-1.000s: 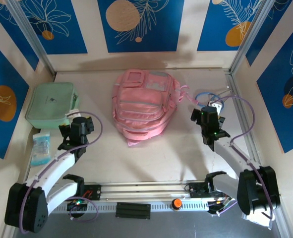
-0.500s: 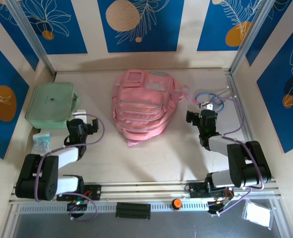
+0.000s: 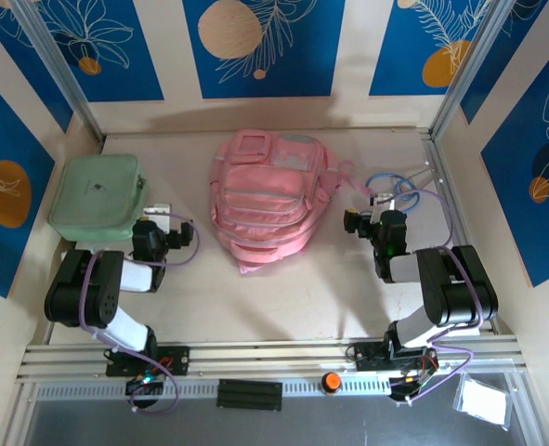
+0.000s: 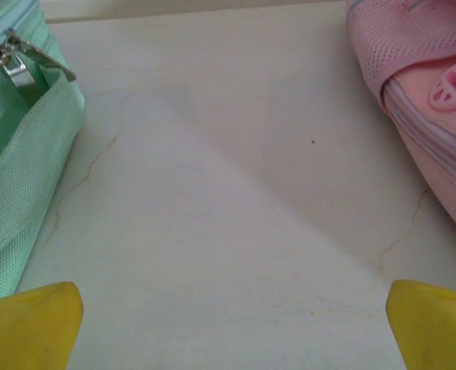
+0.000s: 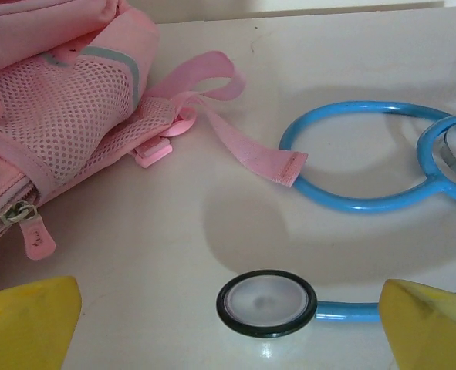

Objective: Pack the student bag

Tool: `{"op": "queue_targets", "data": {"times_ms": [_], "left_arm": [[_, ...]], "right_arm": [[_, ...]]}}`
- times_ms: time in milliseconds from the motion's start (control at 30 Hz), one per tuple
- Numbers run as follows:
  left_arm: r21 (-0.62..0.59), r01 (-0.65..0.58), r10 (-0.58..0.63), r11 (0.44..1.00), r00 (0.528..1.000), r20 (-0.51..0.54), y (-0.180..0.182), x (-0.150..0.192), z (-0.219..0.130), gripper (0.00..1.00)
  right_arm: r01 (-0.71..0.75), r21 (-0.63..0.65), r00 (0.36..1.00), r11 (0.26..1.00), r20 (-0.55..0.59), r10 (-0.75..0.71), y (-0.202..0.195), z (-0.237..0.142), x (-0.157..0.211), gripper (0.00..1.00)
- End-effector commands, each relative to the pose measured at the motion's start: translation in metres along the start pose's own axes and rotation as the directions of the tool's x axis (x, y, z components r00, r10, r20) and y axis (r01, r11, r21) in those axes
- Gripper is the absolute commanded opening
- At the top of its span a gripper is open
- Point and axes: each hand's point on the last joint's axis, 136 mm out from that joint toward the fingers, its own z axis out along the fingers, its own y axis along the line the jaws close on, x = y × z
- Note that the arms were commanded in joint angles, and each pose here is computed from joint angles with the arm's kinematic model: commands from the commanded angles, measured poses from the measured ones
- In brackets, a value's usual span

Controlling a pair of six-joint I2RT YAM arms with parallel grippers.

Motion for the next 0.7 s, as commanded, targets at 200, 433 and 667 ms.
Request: {"op": "queue_targets", "data": {"times_ms": [200,433,667], "left_arm": [[0.028,-0.022,0.020,0.999,0.998,0.061,-0.003,-0.024,0.006,1.00],[0.077,-0.037,0.035,0.996,0.999,0.036,-0.011,-0.023,0.010,1.00],[0.075,-0.038,0.036,0.996,0.999,0.022,-0.011,-0.021,0.013,1.00]], "right_arm": [[-0.049,-0.002,0.998,0.999,0.036,0.049,-0.009,0.006,-0.019,0.99],[-0.049,-0.001,0.998,0.999,0.033,0.049,-0.009,0.006,-0.019,0.99],[-0.049,0.000,0.998,0.999,0.035,0.049,-0.010,0.006,-0.019,0.99]]}}
